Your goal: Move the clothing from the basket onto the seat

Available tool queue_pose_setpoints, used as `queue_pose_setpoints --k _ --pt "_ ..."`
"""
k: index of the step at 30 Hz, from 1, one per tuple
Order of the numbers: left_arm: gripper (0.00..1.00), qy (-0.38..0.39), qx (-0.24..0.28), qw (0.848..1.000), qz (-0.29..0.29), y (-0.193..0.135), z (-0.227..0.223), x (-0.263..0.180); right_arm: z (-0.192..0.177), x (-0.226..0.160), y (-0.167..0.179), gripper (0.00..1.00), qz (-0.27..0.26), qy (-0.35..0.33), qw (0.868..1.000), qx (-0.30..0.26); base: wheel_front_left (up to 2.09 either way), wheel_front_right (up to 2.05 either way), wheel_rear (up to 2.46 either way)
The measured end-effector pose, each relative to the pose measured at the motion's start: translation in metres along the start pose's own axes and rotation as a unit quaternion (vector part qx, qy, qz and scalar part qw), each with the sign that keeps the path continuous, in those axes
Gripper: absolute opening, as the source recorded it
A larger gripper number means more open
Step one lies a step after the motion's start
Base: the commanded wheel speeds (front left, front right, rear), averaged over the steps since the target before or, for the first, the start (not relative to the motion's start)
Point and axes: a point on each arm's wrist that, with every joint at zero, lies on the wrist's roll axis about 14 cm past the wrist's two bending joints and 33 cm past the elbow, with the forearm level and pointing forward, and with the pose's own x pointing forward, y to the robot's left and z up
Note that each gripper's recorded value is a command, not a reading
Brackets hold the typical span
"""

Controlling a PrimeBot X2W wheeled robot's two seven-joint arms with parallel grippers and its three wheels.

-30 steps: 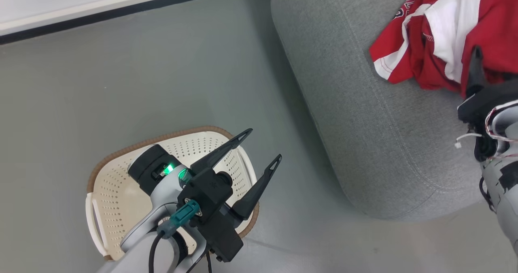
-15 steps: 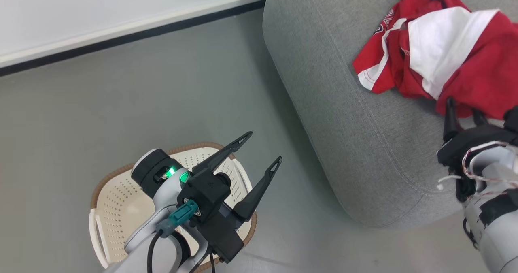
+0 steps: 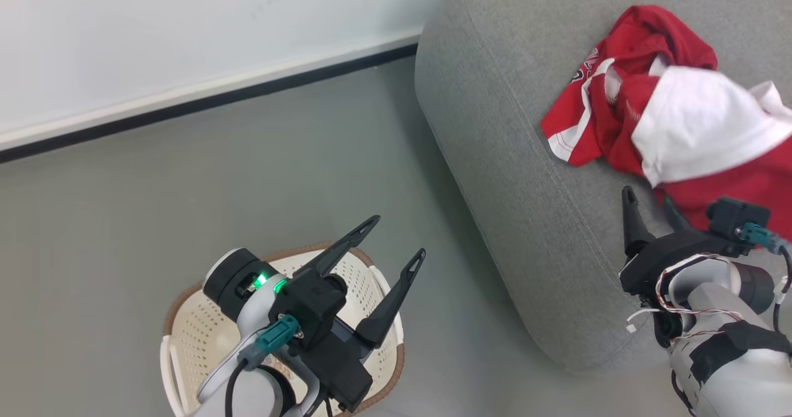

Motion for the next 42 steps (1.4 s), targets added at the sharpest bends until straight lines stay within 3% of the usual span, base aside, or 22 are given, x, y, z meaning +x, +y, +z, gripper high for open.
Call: queue_pose_setpoints --k 10,19,31,42 --pt "1.0 -0.009 0.004 0.999 0.048 0.011 0.008 -0.019 0.028 -0.002 0.047 1.0 0.074 -0.052 0.996 -0.027 0.0 0.0 0.0" --pt "1.0 -0.028 0.009 0.989 0.142 0.046 0.021 -0.05 0.052 -0.015 0.096 1.0 0.149 -0.107 0.982 -0.049 0.0 0.0 0.0" --pt "1.0 -0.057 0.013 0.963 0.263 0.086 0.037 -0.107 0.071 -0.042 0.149 1.0 0.218 -0.166 0.959 -0.071 0.0 0.0 0.0" --pt "1.0 -0.067 0.012 0.936 0.346 0.104 0.04 -0.159 0.077 -0.067 0.159 1.0 0.229 -0.196 0.95 -0.078 0.0 0.0 0.0"
